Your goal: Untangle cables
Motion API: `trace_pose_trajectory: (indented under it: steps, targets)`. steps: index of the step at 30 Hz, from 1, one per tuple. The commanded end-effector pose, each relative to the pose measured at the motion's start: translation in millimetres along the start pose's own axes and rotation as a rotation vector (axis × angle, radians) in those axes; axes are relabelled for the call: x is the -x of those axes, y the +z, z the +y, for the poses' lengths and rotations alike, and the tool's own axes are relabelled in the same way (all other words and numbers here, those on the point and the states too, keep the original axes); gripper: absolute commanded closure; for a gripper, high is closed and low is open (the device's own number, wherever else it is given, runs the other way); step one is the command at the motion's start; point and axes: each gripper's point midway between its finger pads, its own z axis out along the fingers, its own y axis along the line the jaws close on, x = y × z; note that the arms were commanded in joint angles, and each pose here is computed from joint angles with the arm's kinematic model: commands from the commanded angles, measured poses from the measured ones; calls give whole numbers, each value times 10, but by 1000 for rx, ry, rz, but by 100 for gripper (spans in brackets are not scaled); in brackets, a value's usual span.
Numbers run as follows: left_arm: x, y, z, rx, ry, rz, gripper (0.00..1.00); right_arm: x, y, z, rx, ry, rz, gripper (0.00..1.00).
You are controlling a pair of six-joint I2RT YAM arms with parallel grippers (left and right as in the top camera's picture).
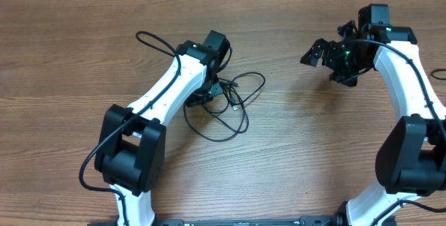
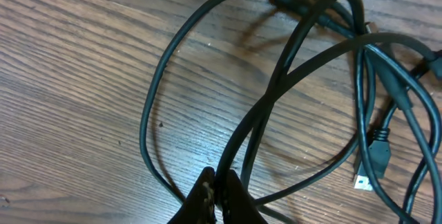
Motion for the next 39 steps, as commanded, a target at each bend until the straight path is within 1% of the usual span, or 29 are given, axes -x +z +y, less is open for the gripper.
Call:
trace_pose_trajectory:
  steps: [1, 7, 10, 11, 13, 18, 23, 26, 30, 35, 39]
  targets:
    - [82, -225, -43, -38, 49, -23, 96, -116, -81, 75, 26, -5, 22, 0]
    - [300, -834, -152, -143, 78, -138, 96, -336, 24, 209, 90, 8, 104, 0]
    - [353, -1040, -166, -184, 69, -182, 96, -476, 113, 285, 108, 30, 150, 0]
    - [355, -1109, -155, -196, 67, -195, 96, -572, 200, 384, 137, 50, 179, 0]
    - [352, -1141, -148, -200, 74, -201, 96, -643, 282, 489, 165, 59, 197, 0]
    - [351, -1193, -127, -199, 146, -217, 96, -839, 530, 855, 229, 48, 226, 0]
    - [407, -1398, -22, -229, 135, -263, 96, -1061, 667, 1238, 256, -34, 247, 0]
    - [446, -1638, 80, -268, 109, -317, 96, -1216, 747, 1528, 292, -129, 245, 0]
    - [474, -1842, 192, -282, 88, -376, 96, -1373, 806, 1817, 333, -185, 243, 0]
    - [467, -2022, 277, -299, 75, -423, 96, -1560, 847, 2089, 380, -279, 240, 0]
    - [459, -2103, 319, -311, 68, -441, 96, -1680, 864, 2192, 394, -313, 250, 0]
